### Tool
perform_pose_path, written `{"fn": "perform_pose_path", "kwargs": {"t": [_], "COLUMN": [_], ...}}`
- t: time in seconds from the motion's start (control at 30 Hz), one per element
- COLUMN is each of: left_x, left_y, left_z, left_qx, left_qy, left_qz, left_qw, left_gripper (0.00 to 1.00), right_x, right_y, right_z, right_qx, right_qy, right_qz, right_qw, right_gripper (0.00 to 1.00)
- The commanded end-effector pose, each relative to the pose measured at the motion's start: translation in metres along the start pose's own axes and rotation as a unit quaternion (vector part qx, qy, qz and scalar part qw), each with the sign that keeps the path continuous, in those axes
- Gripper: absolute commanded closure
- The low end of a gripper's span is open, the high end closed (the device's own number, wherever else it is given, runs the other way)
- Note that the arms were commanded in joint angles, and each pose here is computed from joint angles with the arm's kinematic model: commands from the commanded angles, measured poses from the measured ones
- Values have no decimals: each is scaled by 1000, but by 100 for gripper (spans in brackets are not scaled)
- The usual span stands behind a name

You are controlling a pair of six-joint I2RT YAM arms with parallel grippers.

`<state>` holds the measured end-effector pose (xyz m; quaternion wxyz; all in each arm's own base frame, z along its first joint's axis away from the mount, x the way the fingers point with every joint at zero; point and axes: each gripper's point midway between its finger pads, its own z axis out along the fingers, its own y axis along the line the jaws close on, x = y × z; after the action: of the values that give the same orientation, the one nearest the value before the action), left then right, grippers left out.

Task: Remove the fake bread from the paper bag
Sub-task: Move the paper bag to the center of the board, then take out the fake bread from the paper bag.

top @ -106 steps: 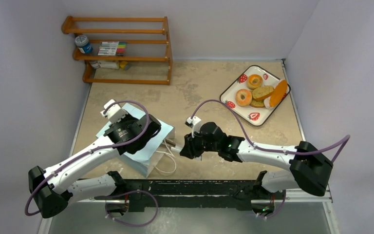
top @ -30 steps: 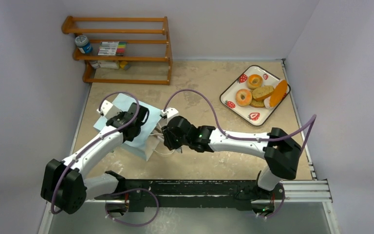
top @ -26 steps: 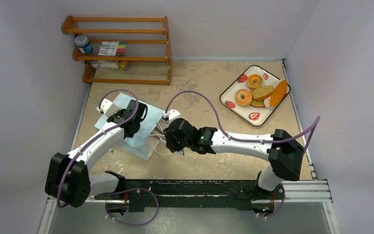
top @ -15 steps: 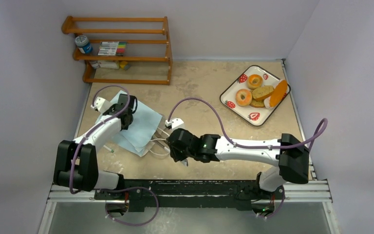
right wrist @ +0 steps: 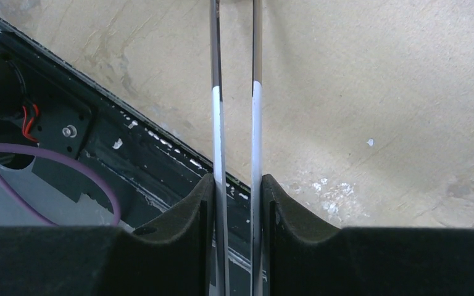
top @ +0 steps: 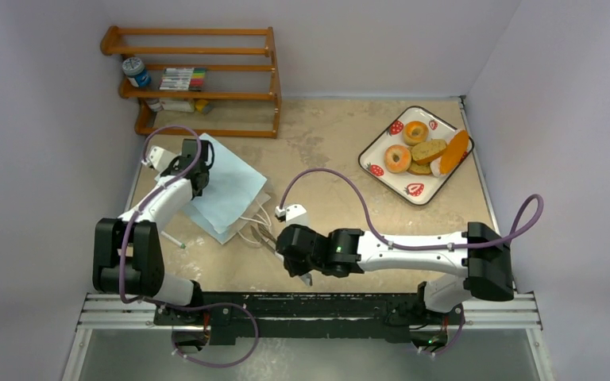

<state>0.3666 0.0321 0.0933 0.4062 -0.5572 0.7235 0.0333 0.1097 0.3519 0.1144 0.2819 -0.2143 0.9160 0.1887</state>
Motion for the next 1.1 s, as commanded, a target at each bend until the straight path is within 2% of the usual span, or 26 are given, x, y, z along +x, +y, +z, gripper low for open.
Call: {"fn": "perform_pose_path", "kwargs": {"t": [0.0, 0.17, 0.37, 0.6, 0.87, 1.07], "left_x": [-4, -14, -35, -63, -69, -69], "left_y": [-25, -29, -35, -30, -23, -12], "left_z": [-7, -26, -50, -71, -87, -98], "left_qx": [37, 65, 84, 83, 88, 91], "left_qy": [18, 18, 5, -32, -27, -21], "left_qz": [-13, -15, -17, -40, -49, -53], "left_qw": [999, 998, 996, 995, 995, 994], "left_gripper": [84, 78, 66, 59, 57, 57], "right_x": [-16, -35, -44, -59, -77, -97], "right_y": [-2, 3, 13, 25, 24, 27], "right_z": [-9, -12, -8, -7, 2, 13], "right_qx": [18, 20, 0, -12, 8, 4], "right_qy": [-33, -66, -79, -101, -131, -151], "right_qz": [29, 38, 25, 13, -7, -14], "right_qw": [999, 997, 997, 995, 991, 988], "right_gripper": [99, 94, 89, 86, 77, 75]}}
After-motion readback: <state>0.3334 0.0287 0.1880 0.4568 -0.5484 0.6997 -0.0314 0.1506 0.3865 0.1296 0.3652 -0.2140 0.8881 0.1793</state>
